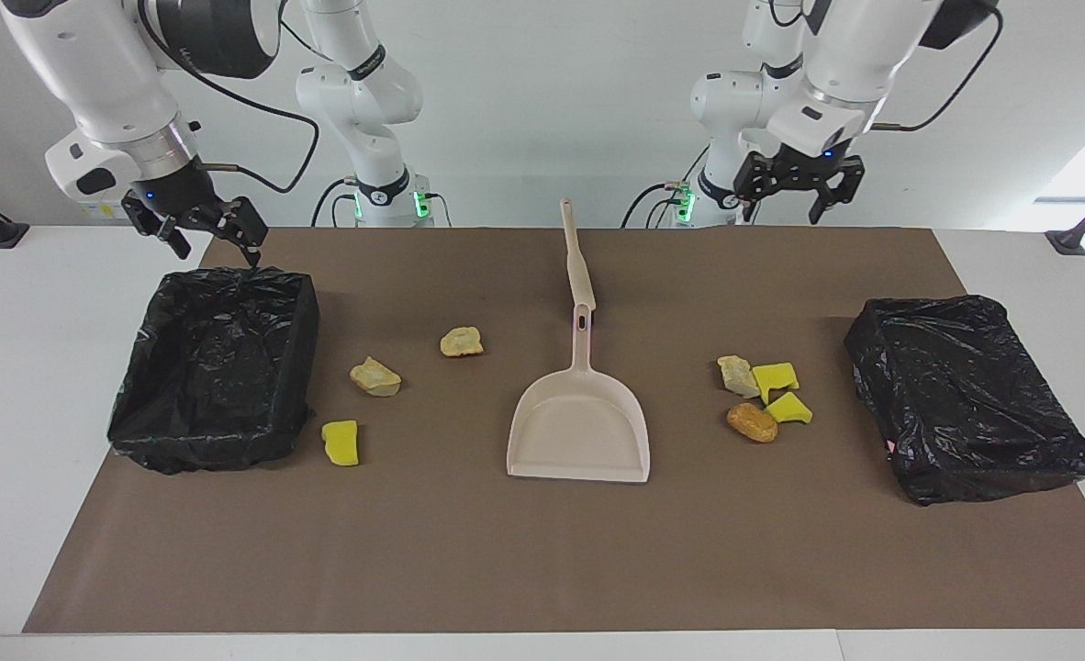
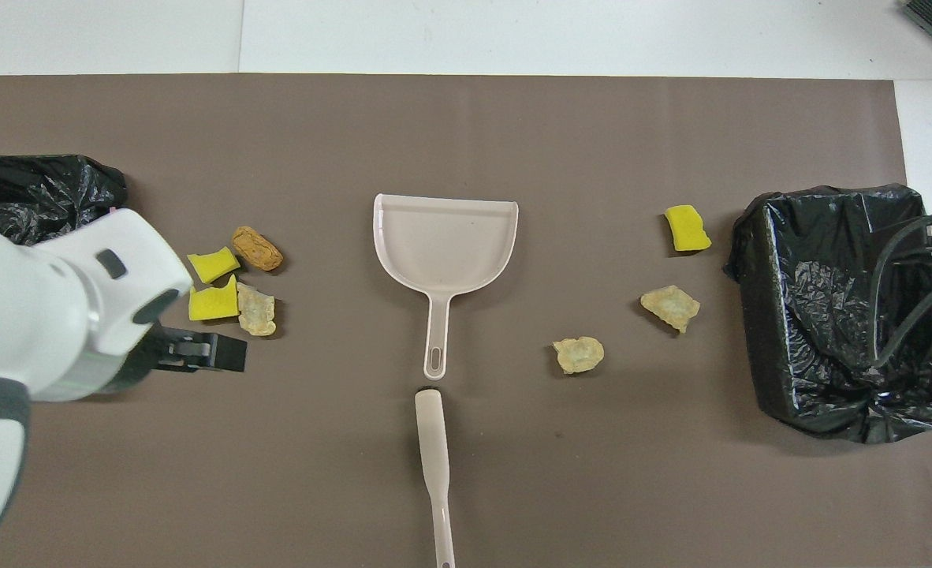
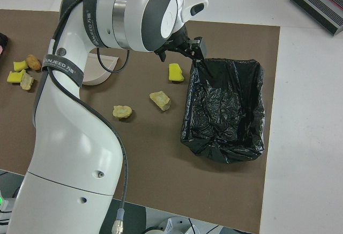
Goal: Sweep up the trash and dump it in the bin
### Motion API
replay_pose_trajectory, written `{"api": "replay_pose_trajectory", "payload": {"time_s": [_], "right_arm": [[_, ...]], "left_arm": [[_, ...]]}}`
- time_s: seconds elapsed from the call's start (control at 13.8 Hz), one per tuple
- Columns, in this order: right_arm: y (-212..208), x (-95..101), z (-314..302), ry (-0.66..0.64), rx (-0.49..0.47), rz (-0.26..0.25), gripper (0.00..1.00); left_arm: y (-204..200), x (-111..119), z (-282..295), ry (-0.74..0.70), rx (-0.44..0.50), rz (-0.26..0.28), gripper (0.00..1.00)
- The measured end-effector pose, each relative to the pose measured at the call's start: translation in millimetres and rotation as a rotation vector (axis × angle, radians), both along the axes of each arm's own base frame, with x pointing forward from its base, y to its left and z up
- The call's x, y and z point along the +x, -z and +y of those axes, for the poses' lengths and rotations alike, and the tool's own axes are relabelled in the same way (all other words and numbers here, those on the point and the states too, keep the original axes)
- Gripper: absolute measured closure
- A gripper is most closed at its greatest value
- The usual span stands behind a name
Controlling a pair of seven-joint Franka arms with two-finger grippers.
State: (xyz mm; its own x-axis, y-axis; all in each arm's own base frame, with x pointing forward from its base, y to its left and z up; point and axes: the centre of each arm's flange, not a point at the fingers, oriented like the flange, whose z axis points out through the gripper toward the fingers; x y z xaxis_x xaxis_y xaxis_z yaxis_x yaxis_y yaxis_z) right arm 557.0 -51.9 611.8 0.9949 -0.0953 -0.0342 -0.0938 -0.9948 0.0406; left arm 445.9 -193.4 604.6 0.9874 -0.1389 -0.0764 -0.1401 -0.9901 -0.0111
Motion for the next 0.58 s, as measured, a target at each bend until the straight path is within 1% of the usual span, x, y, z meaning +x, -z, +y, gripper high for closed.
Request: {"api": "replay_pose_trajectory", "payload": {"time_s": [0.15,0.22,0.29,0.44,0.51,0.58], "right_arm": [[8.0,-0.1,4.0,-0.022,0.004,0.035,0.00],[14.7,3.3,9.1,-0.037,0.007,0.049,0.00],[22.7,7.7,19.3,-0.058,0.009,0.063,0.00],[44.8,18.3,48.9,-0.113,0.015,0.101,0.00],[56.7,24.4,60.8,-0.136,0.018,0.113,0.00],[68.2,32.6,74.6,-0.159,0.020,0.106,0.00]], "left_arm": [[25.0,-34.4,-39.1,0.012,0.004,0.053,0.00],[34.8,-48.5,-53.8,0.015,0.002,0.065,0.00],[44.4,-61.8,-67.9,0.017,-0.005,0.068,0.00],[67.9,-90.9,-98.7,0.012,-0.020,0.048,0.00],[81.1,-108.7,-114.7,0.011,-0.020,0.040,0.00],[96.4,-128.1,-130.5,0.002,-0.018,0.033,0.00]]}}
